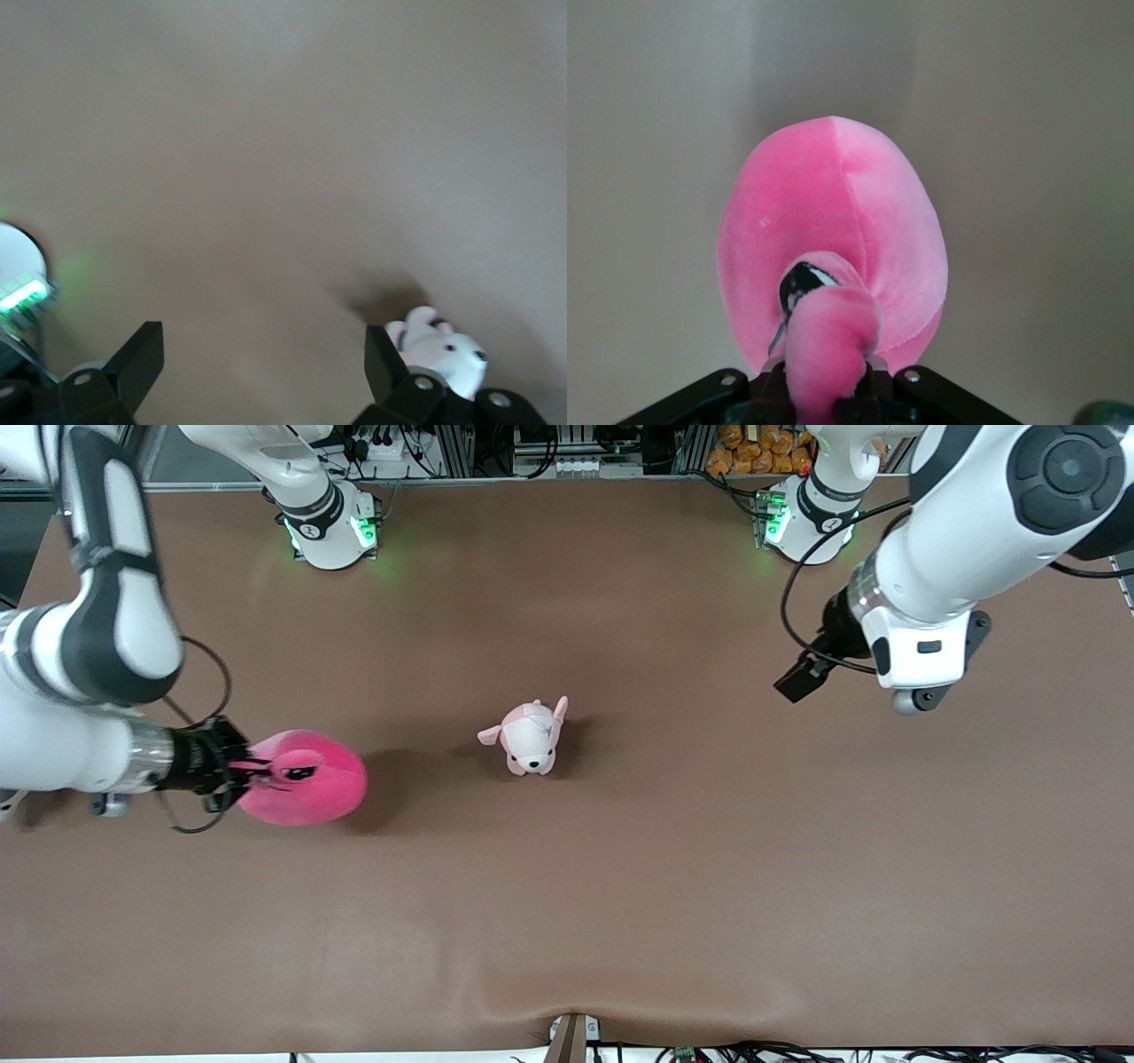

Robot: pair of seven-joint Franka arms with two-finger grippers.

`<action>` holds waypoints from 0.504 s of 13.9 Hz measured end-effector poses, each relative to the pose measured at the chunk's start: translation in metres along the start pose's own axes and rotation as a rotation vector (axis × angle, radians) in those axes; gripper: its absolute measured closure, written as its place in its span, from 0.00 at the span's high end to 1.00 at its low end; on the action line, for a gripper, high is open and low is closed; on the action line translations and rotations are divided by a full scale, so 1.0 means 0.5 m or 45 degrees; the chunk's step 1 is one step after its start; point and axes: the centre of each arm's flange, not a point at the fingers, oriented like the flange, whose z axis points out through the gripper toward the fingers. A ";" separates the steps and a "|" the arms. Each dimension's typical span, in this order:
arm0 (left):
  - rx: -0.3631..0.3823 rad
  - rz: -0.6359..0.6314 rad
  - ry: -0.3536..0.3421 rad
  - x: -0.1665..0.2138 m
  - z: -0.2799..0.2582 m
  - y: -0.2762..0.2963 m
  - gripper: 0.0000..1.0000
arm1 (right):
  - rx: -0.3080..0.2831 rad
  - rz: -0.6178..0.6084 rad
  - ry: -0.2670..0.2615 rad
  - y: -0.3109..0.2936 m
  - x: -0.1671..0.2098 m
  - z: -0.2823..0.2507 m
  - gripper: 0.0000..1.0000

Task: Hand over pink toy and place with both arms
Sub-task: 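Carry the pink toy toward the grey toy while the left gripper withdraws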

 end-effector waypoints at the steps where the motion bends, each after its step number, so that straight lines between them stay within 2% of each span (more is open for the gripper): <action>1: 0.022 0.061 0.014 0.010 0.000 -0.009 1.00 | 0.001 0.012 -0.012 0.005 0.069 0.023 0.10; 4: 0.082 0.228 0.079 0.022 -0.008 -0.028 1.00 | -0.006 -0.021 -0.046 0.041 0.215 0.095 0.10; 7: 0.098 0.359 0.120 0.032 -0.038 -0.059 1.00 | -0.008 -0.090 -0.084 0.080 0.299 0.152 0.10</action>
